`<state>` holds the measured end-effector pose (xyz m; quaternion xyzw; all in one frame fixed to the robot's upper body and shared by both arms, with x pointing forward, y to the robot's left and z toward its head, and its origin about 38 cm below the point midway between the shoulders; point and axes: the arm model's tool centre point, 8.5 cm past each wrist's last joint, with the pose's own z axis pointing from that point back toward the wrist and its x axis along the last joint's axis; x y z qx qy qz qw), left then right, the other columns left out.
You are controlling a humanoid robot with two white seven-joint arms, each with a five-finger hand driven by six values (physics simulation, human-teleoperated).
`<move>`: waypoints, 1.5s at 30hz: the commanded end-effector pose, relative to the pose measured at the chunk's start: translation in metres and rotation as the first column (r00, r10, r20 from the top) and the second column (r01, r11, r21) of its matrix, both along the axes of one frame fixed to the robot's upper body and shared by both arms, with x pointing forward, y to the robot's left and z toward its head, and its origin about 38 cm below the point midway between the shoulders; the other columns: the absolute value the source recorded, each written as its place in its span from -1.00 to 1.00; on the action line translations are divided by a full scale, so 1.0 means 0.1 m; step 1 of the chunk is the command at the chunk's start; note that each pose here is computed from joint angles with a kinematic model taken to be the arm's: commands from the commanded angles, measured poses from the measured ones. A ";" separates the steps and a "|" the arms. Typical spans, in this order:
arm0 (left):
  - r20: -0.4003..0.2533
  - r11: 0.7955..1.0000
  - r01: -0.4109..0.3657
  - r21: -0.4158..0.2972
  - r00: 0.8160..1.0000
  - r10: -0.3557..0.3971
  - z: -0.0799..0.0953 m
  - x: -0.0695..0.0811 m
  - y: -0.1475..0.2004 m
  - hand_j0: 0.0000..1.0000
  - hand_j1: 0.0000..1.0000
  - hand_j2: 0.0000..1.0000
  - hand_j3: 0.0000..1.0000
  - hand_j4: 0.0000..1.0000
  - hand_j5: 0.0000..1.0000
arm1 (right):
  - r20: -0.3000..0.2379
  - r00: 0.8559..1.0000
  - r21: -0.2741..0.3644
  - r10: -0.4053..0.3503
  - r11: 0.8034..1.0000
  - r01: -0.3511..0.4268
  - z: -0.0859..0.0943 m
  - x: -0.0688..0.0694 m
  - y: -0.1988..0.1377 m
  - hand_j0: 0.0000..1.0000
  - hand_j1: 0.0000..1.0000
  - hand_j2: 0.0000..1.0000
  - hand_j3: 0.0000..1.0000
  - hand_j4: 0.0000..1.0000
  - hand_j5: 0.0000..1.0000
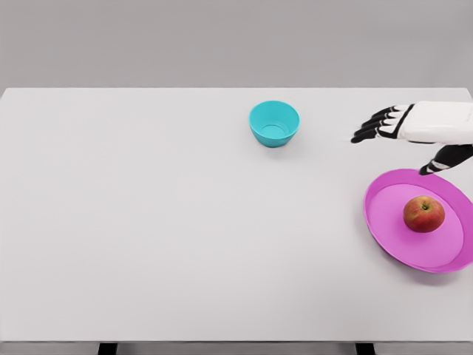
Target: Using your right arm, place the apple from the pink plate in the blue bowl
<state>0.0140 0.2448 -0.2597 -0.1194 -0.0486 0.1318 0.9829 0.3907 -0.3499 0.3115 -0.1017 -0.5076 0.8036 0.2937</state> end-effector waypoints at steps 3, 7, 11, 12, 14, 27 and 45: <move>0.001 1.000 0.000 0.000 1.000 0.000 0.00 0.00 0.00 1.00 1.00 1.00 1.00 1.00 1.00 | -0.017 1.000 0.023 -0.020 1.000 0.020 -0.06 -0.03 -0.07 1.00 1.00 1.00 1.00 1.00 1.00; 0.000 1.000 0.000 0.000 1.000 0.000 0.00 0.00 0.00 1.00 1.00 1.00 1.00 1.00 1.00 | -0.066 0.992 0.017 -0.108 0.994 0.109 -0.27 -0.21 -0.39 1.00 1.00 1.00 1.00 1.00 1.00; 0.000 1.000 0.000 0.000 1.000 0.000 0.00 0.00 0.00 1.00 1.00 1.00 1.00 1.00 1.00 | -0.148 0.973 -0.020 -0.175 0.985 0.174 -0.57 -0.36 -0.63 1.00 1.00 1.00 1.00 1.00 1.00; 0.000 1.000 0.000 0.000 1.000 0.000 0.00 0.00 0.00 1.00 1.00 1.00 1.00 1.00 1.00 | -0.153 0.972 -0.005 -0.177 0.984 0.179 -0.66 -0.37 -0.62 1.00 1.00 1.00 1.00 1.00 1.00; -0.001 1.000 0.000 0.001 1.000 0.000 0.00 0.00 0.00 1.00 1.00 1.00 1.00 1.00 1.00 | -0.169 0.969 -0.009 -0.179 0.984 0.180 -0.73 -0.39 -0.62 1.00 1.00 1.00 1.00 1.00 1.00; 0.000 1.000 0.000 0.000 1.000 0.000 0.00 0.00 0.00 1.00 1.00 1.00 1.00 1.00 1.00 | -0.208 0.949 -0.047 -0.238 0.971 0.234 -0.95 -0.32 -0.80 1.00 1.00 1.00 1.00 1.00 1.00; 0.000 1.000 0.000 0.000 1.000 0.000 0.00 0.00 0.00 1.00 1.00 1.00 1.00 1.00 1.00 | -0.255 0.941 -0.062 -0.220 0.975 0.211 -1.23 -0.17 -0.66 1.00 1.00 1.00 1.00 1.00 1.00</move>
